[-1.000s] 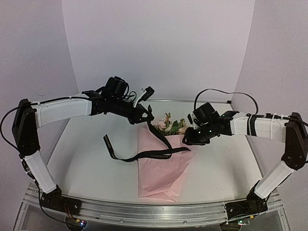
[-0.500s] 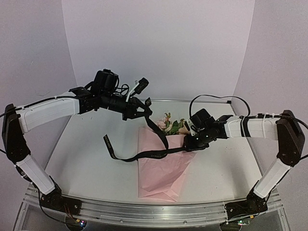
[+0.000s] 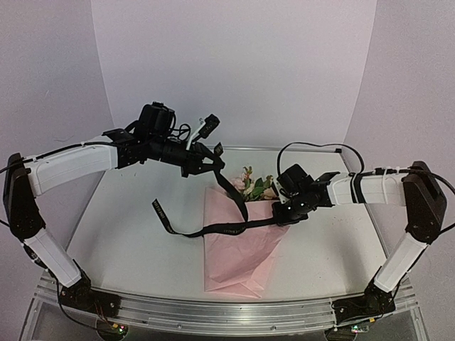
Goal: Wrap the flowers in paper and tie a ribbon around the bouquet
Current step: Cross the ribbon over the folded bouquet.
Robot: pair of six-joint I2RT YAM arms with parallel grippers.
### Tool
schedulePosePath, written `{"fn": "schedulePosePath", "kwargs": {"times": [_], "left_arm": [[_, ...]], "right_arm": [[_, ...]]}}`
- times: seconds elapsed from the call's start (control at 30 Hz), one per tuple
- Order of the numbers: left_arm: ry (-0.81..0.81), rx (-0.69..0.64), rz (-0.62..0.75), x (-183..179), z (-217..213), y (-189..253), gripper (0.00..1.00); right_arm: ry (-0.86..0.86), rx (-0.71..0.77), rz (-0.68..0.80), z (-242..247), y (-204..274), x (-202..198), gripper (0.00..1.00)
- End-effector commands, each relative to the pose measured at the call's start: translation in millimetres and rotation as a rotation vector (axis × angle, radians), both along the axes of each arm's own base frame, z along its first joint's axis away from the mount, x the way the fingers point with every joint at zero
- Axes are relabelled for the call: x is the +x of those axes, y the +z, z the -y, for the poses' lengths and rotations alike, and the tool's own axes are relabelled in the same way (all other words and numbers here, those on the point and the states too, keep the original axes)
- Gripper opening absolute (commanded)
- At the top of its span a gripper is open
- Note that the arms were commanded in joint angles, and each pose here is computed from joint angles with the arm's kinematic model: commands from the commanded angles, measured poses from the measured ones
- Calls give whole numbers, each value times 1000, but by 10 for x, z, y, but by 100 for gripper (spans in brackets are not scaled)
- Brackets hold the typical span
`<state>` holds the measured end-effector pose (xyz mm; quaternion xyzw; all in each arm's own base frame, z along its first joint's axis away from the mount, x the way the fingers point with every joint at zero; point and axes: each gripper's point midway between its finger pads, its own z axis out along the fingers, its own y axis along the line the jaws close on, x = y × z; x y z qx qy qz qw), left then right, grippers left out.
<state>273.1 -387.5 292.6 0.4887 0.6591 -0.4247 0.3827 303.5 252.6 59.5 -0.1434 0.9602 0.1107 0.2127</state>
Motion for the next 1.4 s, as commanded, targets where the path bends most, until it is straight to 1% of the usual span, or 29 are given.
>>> {"fn": "schedulePosePath", "kwargs": {"times": [0.0, 0.07, 0.13, 0.2, 0.33, 0.47, 0.63, 0.77, 0.83, 0.87, 0.93, 1.0, 1.07, 1.17, 1.27, 1.37], "left_arm": [[-53, -27, 23, 56, 54, -5, 0], [-123, -21, -20, 28, 126, -98, 1], [-191, -2, -80, 26, 225, -204, 1], [-246, 42, -156, 47, 310, -427, 1], [-267, 104, -229, 178, 441, -790, 2], [-290, 187, -240, 220, 531, -1071, 3], [-324, 296, -148, 104, 760, -1324, 5], [-304, 379, -103, 175, 825, -1584, 6], [-307, 445, -16, 151, 867, -1732, 8], [-292, 500, 36, 161, 855, -1856, 9], [-303, 554, 123, 141, 861, -2012, 9], [-278, 573, 170, 202, 840, -2099, 9], [-258, 560, 240, 269, 846, -2056, 11], [-242, 585, 324, 340, 803, -2046, 13], [-231, 608, 333, 373, 787, -1997, 15], [-213, 574, 342, 378, 814, -1877, 16]], "right_arm": [[-28, -32, 87, 74, 147, 58, 11], [-38, -39, 111, 109, 190, 63, 8], [-47, -34, 140, 124, 242, 73, 7], [-61, -27, 167, 150, 276, 80, 6], [-94, 17, 226, 183, 375, 100, 4], [-103, 75, 262, 146, 456, 115, 3], [-112, 123, 295, 91, 526, 163, 2], [-107, 178, 327, 31, 618, 186, 0], [-94, 200, 328, -8, 638, 179, 0], [-89, 212, 331, -22, 644, 173, 0], [-76, 227, 322, -39, 629, 137, 0], [-77, 255, 343, -60, 676, 149, 0], [-75, 263, 339, -49, 650, 120, 0], [-68, 280, 337, -49, 636, 82, 0], [-70, 272, 336, -22, 607, 64, 0], [-69, 266, 338, -13, 590, 61, 0]]}}
